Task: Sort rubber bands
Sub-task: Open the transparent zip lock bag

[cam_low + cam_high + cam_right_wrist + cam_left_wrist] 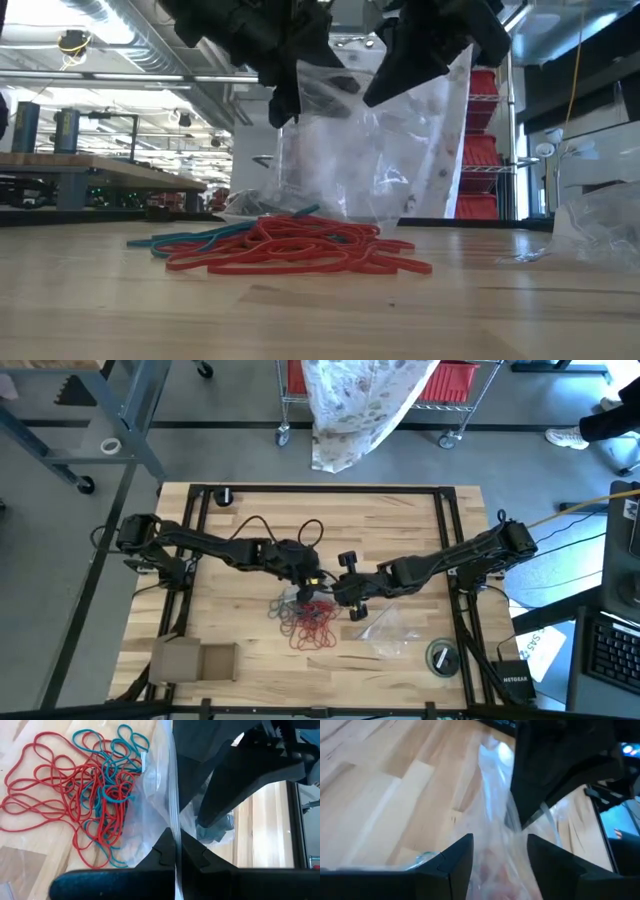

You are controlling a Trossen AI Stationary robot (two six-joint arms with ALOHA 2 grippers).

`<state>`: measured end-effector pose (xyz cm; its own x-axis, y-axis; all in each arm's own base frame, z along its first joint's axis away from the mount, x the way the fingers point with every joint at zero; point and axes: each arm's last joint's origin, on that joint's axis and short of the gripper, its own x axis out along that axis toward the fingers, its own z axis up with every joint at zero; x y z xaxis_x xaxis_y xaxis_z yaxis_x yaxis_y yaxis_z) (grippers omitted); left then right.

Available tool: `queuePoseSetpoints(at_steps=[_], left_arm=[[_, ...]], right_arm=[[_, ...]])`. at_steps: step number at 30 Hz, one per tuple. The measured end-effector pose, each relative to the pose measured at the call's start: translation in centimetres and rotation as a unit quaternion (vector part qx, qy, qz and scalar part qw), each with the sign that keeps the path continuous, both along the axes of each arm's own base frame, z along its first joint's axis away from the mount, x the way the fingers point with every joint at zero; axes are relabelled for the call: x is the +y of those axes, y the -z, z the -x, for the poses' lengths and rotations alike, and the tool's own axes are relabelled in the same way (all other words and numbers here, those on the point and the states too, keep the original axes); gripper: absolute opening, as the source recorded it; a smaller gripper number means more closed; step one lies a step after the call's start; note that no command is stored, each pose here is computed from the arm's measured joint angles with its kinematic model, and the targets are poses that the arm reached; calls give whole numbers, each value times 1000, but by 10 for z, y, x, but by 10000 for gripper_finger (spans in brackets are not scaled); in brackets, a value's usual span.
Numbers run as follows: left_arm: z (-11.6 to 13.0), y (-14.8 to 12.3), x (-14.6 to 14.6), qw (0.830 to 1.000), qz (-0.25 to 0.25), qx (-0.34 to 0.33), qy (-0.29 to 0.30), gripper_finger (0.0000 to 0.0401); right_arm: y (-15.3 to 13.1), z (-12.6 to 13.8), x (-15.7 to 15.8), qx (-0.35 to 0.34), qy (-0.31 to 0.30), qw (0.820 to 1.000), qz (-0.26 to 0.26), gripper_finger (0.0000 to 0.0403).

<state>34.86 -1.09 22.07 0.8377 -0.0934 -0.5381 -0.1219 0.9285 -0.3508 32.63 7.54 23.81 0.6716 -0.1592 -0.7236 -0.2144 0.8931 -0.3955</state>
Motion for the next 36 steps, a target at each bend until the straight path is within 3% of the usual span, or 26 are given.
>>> queuePoseSetpoints(at_steps=[4,8,10,14,21,26,30,36], left_arm=[[0,-1,-1,1000,-2,-5,4,117],[0,-1,-1,1000,-16,-7,11,27],[0,-1,0,999,-32,-6,4,9],[4,-6,7,995,-88,0,-36,2],[17,-33,8,970,-214,-29,-109,1],[18,-46,0,960,-259,-66,-89,1],[20,-43,-12,951,-296,-51,-67,1],[27,-36,-23,914,-397,17,-88,1]], right_arm=[[-2,-2,0,-12,0,1000,-3,0],[-3,-3,1,-20,0,1000,-6,0],[-2,-3,1,-20,3,1000,-10,0],[-3,-4,3,-23,-2,998,-50,0],[-4,-5,5,-25,-4,993,-116,0],[-2,-7,3,-25,11,992,-124,0],[10,-15,-1,-16,33,990,-134,0],[36,-33,-8,-15,58,989,-132,0]])
